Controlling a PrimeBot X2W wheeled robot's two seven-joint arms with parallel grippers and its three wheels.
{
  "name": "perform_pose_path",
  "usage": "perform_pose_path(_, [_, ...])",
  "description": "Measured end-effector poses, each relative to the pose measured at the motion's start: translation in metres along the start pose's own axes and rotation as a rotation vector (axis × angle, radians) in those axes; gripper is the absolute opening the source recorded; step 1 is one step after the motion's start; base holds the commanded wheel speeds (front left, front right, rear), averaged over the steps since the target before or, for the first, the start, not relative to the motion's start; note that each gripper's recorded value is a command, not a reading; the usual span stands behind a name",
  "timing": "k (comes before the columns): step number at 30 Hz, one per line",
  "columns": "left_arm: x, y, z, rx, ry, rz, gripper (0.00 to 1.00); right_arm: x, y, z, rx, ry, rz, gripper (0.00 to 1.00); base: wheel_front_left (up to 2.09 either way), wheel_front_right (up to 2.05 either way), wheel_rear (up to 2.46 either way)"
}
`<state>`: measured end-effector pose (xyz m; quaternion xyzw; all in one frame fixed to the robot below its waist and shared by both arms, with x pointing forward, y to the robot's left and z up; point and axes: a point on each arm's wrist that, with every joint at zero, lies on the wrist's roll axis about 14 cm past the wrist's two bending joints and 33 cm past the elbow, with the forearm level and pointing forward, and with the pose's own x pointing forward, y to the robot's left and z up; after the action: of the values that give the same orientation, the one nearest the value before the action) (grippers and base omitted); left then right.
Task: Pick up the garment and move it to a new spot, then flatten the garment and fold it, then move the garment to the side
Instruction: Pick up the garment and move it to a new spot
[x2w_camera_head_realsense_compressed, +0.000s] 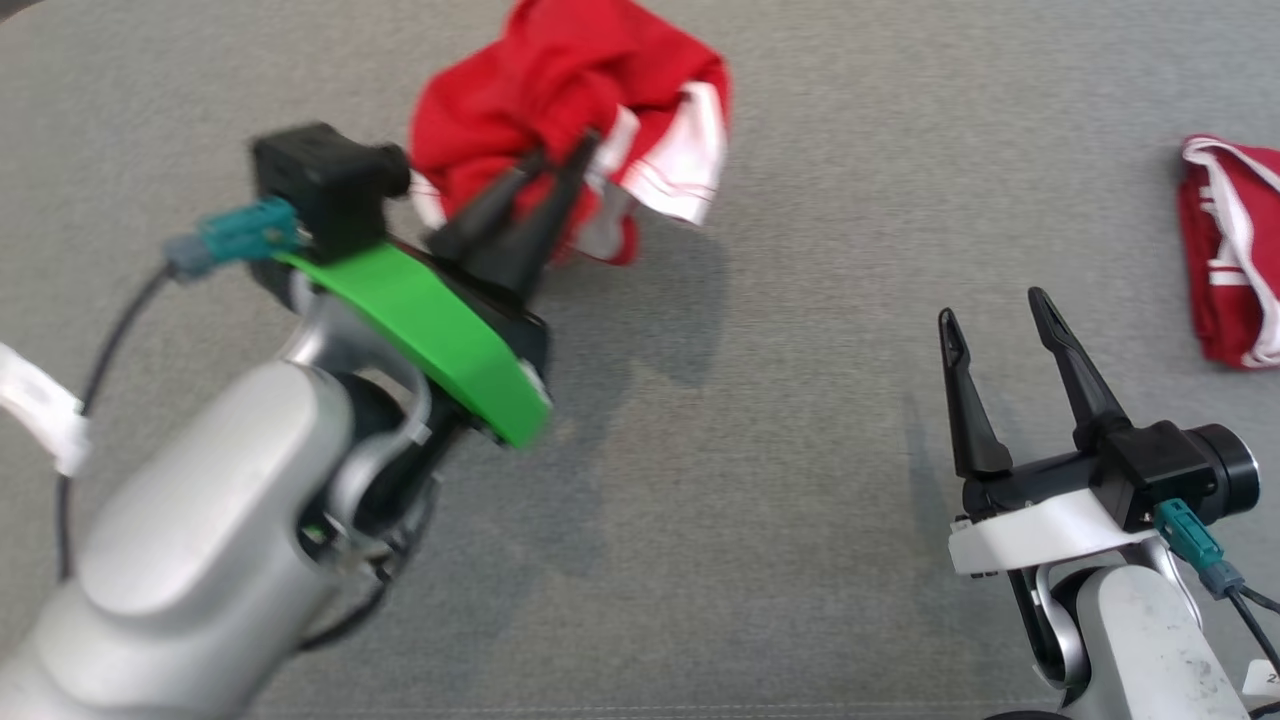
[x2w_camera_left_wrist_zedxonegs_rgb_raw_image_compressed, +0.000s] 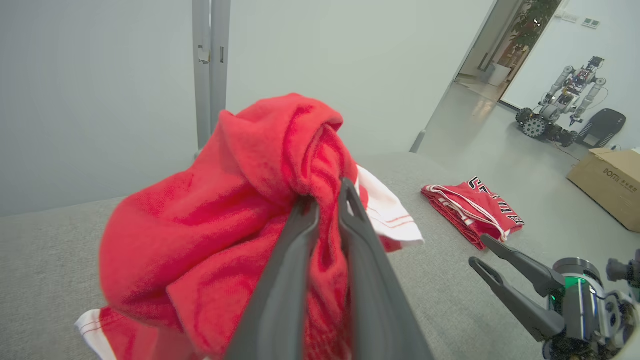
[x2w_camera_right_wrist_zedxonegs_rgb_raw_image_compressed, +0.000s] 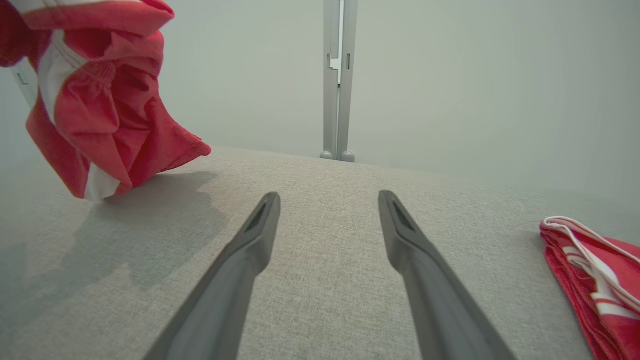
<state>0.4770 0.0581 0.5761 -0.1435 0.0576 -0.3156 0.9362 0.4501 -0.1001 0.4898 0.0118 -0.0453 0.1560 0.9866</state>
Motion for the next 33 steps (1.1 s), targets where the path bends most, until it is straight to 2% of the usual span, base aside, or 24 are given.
perform_pose_path(7, [0.012,-0.129,-0.021,-0.082,0.081,-0.336,0.0,-0.036,-0.042,0.013,-0.032,0.001,-0.149,1.0,0.0,0.0,0.0])
perform_pose_path(10, [0.012,-0.15,-0.036,-0.109,0.133,-0.392,0.0,-0.047,-0.052,0.015,-0.041,0.004,-0.188,1.0,0.0,0.0,0.0])
perform_pose_path(17, [0.027,-0.121,-0.115,-0.148,0.345,-0.277,0.0,-0.064,-0.067,0.015,-0.048,0.02,-0.245,1.0,0.0,0.0,0.0])
perform_pose_path(21, [0.031,-0.091,-0.165,-0.112,0.46,-0.191,0.0,-0.066,-0.067,0.012,-0.032,0.03,-0.251,1.0,0.0,0.0,0.0])
perform_pose_path(23, [0.032,-0.086,-0.173,-0.107,0.474,-0.176,0.0,-0.067,-0.067,0.011,-0.031,0.032,-0.25,1.0,0.0,0.0,0.0])
perform_pose_path(24, [0.033,-0.082,-0.179,-0.098,0.484,-0.166,0.16,-0.067,-0.066,0.011,-0.028,0.034,-0.249,1.0,0.0,0.0,0.0])
perform_pose_path(25, [0.034,-0.079,-0.183,-0.093,0.486,-0.157,0.42,-0.067,-0.066,0.011,-0.026,0.034,-0.25,1.0,0.0,0.0,0.0])
perform_pose_path(26, [0.036,-0.078,-0.184,-0.098,0.472,-0.15,0.93,-0.067,-0.066,0.012,-0.026,0.031,-0.251,1.0,0.0,0.0,0.0])
perform_pose_path(27, [0.038,-0.078,-0.183,-0.104,0.456,-0.142,1.0,-0.068,-0.067,0.013,-0.027,0.028,-0.252,1.0,0.0,0.0,0.0])
perform_pose_path(33, [0.04,-0.08,-0.151,-0.111,0.291,-0.105,1.0,-0.076,-0.069,0.021,-0.049,0.016,-0.266,1.0,0.0,0.0,0.0])
